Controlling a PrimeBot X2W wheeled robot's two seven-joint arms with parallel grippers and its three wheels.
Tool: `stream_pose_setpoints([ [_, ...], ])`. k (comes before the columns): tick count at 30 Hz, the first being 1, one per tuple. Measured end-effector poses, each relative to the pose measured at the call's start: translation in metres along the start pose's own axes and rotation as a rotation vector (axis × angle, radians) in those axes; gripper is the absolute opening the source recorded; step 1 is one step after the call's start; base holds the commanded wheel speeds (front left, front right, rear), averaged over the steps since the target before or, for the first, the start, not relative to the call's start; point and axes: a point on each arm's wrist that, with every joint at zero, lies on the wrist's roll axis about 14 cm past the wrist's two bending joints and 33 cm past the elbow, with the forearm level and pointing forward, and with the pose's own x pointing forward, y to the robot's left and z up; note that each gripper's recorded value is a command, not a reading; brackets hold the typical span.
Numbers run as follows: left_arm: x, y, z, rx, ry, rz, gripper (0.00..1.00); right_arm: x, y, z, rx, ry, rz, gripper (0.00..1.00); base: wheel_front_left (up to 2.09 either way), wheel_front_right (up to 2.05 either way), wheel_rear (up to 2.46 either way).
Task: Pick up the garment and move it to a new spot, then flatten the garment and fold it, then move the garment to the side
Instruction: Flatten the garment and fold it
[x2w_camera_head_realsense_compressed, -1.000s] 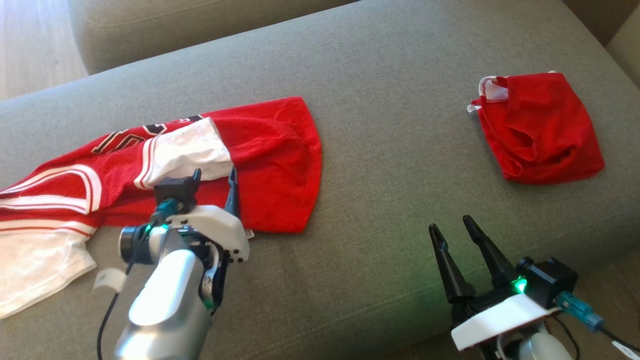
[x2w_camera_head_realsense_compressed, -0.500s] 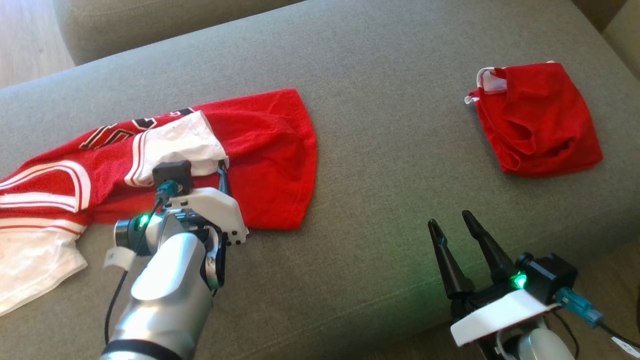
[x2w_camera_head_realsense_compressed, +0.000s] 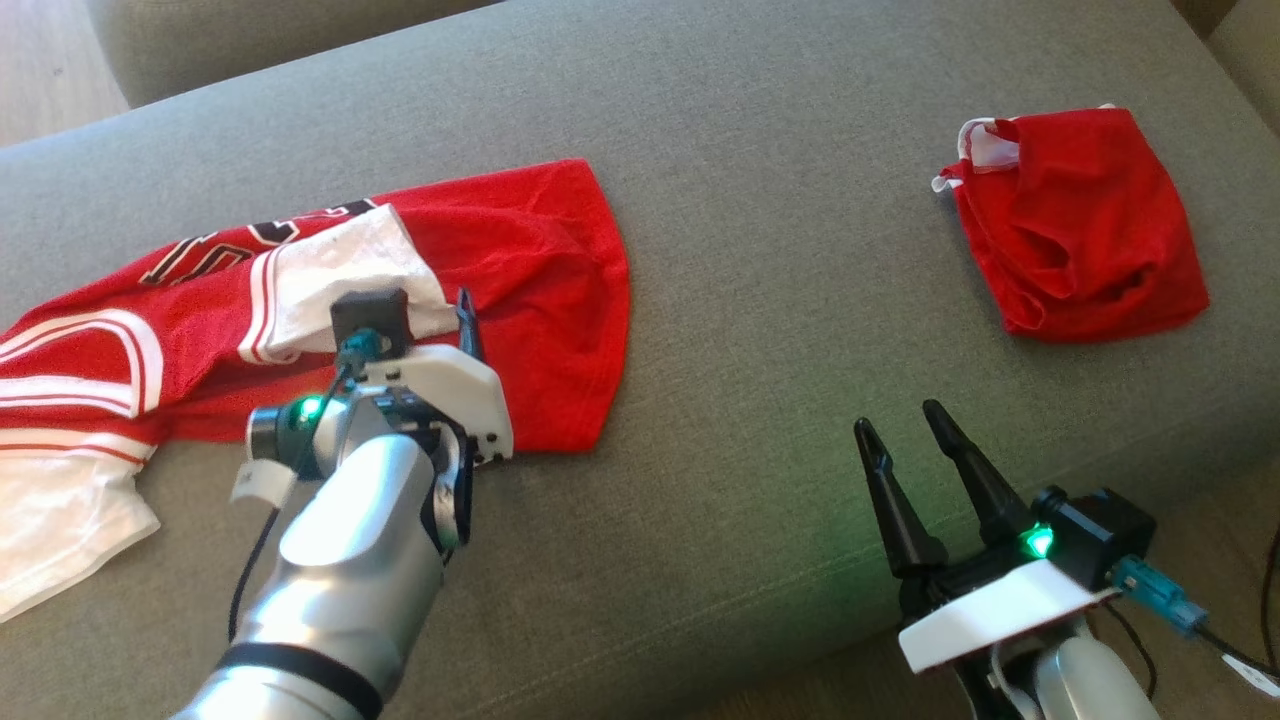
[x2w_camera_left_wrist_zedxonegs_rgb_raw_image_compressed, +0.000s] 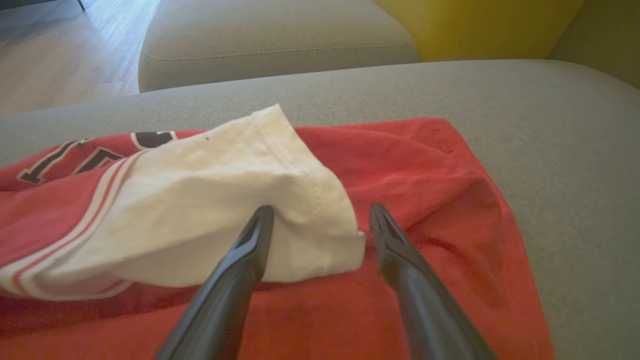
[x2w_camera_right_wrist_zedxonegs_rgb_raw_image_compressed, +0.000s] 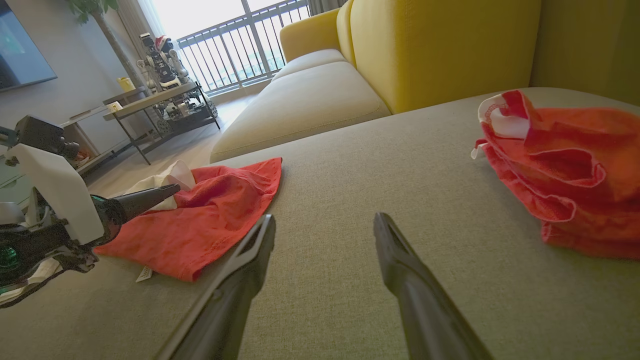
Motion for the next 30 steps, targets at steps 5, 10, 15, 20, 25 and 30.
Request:
stream_pose_setpoints([
  [5, 0.006, 0.004, 0.008, -0.009, -0.011, 0.029, 0.58, 0.001, -0.002, 0.002, 0.001, -0.005, -0.005, 1.0, 0.0, 0.0, 0.0],
  [10, 0.004, 0.011, -0.001, -0.004, 0.016, 0.045, 0.0, 0.002, -0.002, 0.004, 0.006, -0.012, -0.007, 1.0, 0.0, 0.0, 0.0],
  [15, -0.001, 0.013, 0.001, -0.006, 0.009, 0.035, 0.0, 0.003, 0.001, 0.005, 0.015, -0.016, 0.005, 1.0, 0.0, 0.0, 0.0],
  [20, -0.021, 0.041, 0.018, 0.024, -0.1, 0.08, 0.0, 0.014, 0.017, -0.013, 0.109, 0.034, 0.043, 1.0, 0.0, 0.0, 0.0],
  [25, -0.065, 0.107, 0.006, 0.091, -0.125, 0.23, 0.0, 0.039, 0.032, -0.052, 0.171, 0.171, 0.074, 1.0, 0.0, 0.0, 0.0],
  [30, -0.109, 0.151, 0.005, 0.105, -0.158, 0.373, 0.0, 0.08, 0.052, -0.065, 0.283, 0.242, 0.086, 1.0, 0.0, 0.0, 0.0],
])
